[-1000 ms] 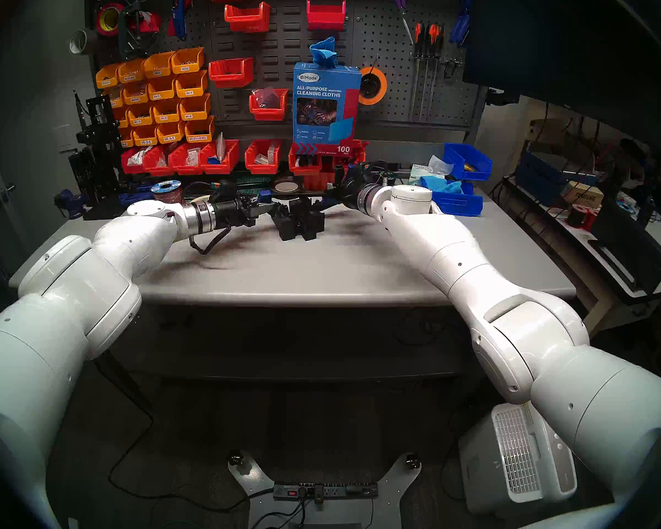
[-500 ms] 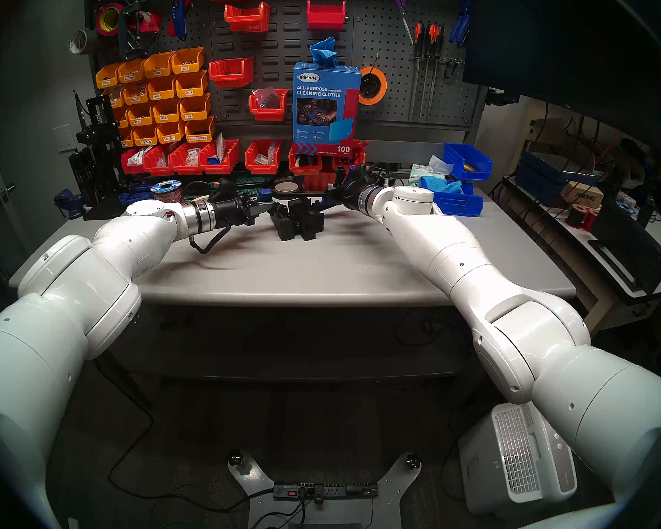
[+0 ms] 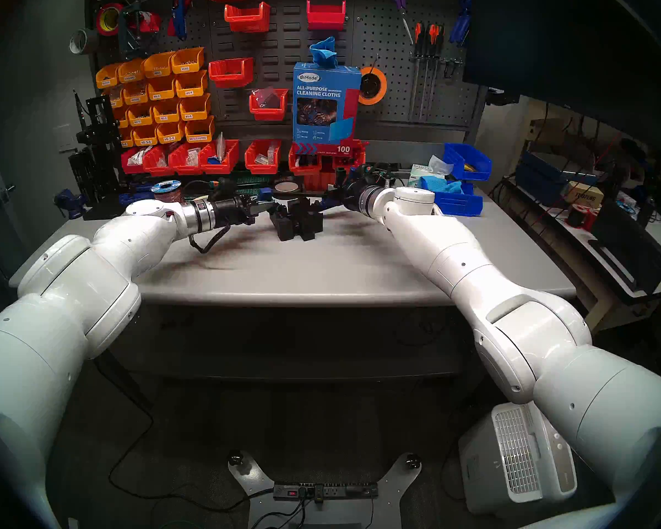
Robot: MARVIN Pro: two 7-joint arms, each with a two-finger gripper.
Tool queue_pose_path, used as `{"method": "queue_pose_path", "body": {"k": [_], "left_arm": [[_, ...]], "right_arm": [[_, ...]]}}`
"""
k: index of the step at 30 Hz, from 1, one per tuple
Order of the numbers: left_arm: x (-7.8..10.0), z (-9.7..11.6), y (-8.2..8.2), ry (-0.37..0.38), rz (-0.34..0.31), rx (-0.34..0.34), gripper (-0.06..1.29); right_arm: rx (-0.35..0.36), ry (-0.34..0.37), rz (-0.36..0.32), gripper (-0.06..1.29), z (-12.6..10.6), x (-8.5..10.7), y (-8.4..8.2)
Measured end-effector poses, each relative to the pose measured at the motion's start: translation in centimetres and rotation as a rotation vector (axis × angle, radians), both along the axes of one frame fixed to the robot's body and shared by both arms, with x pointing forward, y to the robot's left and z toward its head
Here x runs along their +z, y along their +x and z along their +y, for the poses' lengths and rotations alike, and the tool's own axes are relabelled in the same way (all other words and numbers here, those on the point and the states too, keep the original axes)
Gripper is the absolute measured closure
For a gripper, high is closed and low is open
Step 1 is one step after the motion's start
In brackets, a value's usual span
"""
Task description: Clamp the two 3D printed pieces together with the clamp
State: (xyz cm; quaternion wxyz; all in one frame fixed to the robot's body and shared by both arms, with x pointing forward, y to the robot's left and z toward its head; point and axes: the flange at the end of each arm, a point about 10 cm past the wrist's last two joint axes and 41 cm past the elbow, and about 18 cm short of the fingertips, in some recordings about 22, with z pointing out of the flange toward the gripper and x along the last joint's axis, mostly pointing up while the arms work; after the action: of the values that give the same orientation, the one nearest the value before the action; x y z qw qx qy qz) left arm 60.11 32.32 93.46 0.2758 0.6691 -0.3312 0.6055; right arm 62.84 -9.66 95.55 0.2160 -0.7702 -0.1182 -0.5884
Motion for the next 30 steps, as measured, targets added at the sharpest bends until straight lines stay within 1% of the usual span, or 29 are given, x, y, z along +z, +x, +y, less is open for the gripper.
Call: {"method": "queue_pose_path", "body": {"k": [23, 24, 25, 30], "left_arm": [[-0.3, 0.0, 0.0, -0.007, 0.003, 0.012, 1.15], [-0.4, 0.0, 0.0, -0.006, 0.005, 0.012, 1.15], [-0.8, 0.0, -0.1, -0.003, 0.014, 0.013, 1.15], [-1.2, 0.0, -0.2, -0.007, 0.019, 0.018, 1.15]], "right_arm": [[0.008, -0.027, -0.004, 0.75, 0.0, 0.2, 0.1], [0.009, -0.033, 0.004, 0.75, 0.0, 0.0, 0.1], [0.01, -0.046, 0.026, 0.75, 0.0, -0.8, 0.0], [0.015, -0.056, 0.023, 0.75, 0.1, -0.8, -0.1]]}}
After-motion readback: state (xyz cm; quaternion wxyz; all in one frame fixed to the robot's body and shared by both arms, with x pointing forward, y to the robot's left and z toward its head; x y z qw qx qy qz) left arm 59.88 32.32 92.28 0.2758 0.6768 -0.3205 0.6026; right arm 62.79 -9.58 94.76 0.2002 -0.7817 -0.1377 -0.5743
